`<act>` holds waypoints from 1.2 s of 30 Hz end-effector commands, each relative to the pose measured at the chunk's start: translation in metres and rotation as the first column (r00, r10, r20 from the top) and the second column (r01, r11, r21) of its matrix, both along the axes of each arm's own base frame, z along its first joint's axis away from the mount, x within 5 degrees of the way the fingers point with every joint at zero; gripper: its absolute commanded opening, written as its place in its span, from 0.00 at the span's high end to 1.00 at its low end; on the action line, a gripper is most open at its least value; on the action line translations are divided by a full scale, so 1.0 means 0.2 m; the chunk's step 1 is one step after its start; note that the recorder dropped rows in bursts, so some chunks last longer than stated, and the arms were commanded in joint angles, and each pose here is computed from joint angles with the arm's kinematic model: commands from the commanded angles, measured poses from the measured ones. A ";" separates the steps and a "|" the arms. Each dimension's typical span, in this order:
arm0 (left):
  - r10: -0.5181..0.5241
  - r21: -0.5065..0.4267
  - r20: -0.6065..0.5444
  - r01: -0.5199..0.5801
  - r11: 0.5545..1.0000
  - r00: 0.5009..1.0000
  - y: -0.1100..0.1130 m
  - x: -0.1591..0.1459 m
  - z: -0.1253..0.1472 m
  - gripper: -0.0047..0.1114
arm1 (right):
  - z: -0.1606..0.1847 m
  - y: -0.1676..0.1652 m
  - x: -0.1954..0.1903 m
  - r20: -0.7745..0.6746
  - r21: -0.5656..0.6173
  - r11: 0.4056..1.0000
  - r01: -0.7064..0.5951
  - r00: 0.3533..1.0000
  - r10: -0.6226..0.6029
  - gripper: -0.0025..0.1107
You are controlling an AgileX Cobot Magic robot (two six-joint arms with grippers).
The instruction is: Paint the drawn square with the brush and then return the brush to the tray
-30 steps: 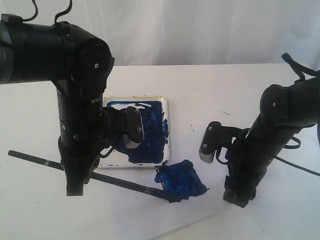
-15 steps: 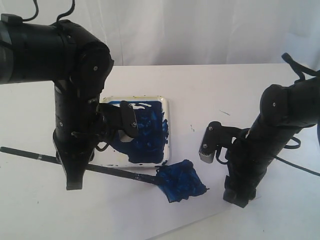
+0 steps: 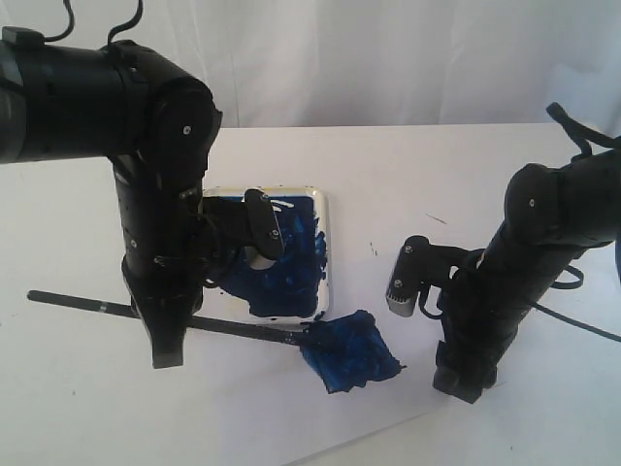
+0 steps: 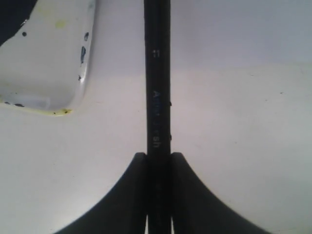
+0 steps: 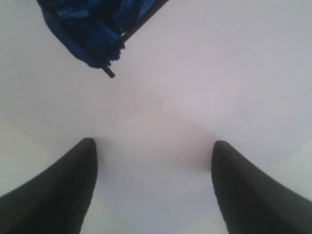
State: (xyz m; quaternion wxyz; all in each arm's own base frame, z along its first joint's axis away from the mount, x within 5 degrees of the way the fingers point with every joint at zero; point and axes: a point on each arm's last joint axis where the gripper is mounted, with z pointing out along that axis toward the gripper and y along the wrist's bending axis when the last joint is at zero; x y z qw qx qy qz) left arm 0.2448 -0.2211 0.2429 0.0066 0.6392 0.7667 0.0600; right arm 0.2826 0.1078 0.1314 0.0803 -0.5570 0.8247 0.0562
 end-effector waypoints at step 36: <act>0.207 -0.124 0.164 -0.188 0.974 0.964 0.28 0.24 0.21 0.96 | -0.04 0.00 -0.01 -0.032 -0.010 1.000 0.002 0.999 -0.002 0.42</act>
